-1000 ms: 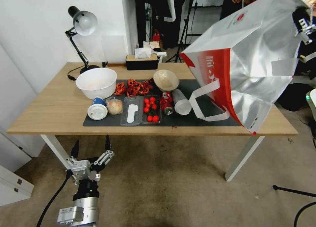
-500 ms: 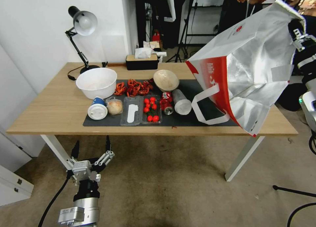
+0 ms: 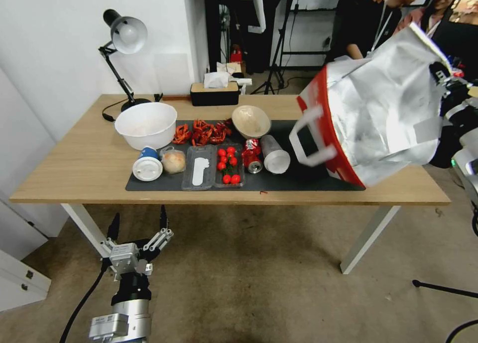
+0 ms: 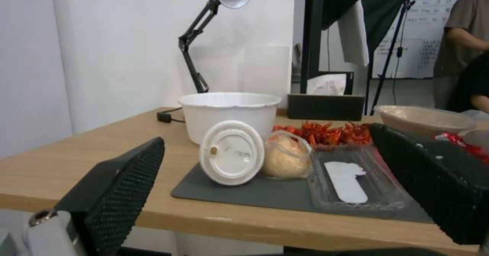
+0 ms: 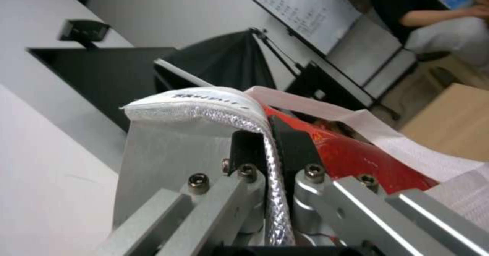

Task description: Pick up the food delivery bag from the floor and place it on the table.

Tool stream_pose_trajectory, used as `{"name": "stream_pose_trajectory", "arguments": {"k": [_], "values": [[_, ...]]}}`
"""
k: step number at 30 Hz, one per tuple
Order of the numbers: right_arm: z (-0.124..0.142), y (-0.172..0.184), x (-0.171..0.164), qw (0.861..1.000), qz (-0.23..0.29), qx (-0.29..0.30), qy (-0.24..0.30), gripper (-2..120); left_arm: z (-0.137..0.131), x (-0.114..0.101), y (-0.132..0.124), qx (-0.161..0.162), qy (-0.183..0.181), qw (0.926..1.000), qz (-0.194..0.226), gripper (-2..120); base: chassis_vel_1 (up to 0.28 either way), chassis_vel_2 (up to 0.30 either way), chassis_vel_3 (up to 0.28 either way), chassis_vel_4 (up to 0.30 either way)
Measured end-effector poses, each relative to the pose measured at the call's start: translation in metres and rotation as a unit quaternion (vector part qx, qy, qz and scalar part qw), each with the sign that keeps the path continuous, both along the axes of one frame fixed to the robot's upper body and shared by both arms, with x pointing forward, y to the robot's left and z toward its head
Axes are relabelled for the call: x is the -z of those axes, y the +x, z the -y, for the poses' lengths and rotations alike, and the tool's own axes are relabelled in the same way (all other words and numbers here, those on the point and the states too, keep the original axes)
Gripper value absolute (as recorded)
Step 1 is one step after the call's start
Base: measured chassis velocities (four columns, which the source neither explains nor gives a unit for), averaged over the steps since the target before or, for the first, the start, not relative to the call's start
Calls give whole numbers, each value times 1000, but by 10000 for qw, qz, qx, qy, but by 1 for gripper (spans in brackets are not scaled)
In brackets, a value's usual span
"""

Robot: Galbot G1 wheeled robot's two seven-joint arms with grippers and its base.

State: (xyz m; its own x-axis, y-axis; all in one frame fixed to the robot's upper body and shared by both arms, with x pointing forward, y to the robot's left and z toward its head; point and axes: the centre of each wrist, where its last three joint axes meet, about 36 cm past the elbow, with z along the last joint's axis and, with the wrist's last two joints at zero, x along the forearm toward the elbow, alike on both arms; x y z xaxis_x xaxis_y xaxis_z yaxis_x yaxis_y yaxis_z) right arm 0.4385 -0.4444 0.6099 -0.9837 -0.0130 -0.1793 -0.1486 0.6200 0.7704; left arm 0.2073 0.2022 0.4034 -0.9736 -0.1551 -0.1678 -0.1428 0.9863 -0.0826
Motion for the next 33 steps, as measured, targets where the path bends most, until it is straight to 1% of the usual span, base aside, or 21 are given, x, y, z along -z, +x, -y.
{"name": "stream_pose_trajectory", "arguments": {"k": [6,9,11,21,33], "values": [[1,1,-1,9995,-293,38,-92,0,1,0,0,-13,6,10000,5,100,0,0,0,0],[2,4,-8,9967,-777,180,-166,0,3,1,-1,-18,3,10000,1,100,0,0,0,0],[3,4,-10,9960,-854,187,-185,0,3,1,-1,-21,4,10000,-3,100,0,0,0,0],[10,9,-21,9939,-984,302,-390,0,6,2,-1,-23,10,10000,-8,100,0,0,0,0],[9,16,-28,9890,-1261,436,-645,0,5,2,-1,-2,26,10000,-4,100,0,0,0,0]]}}
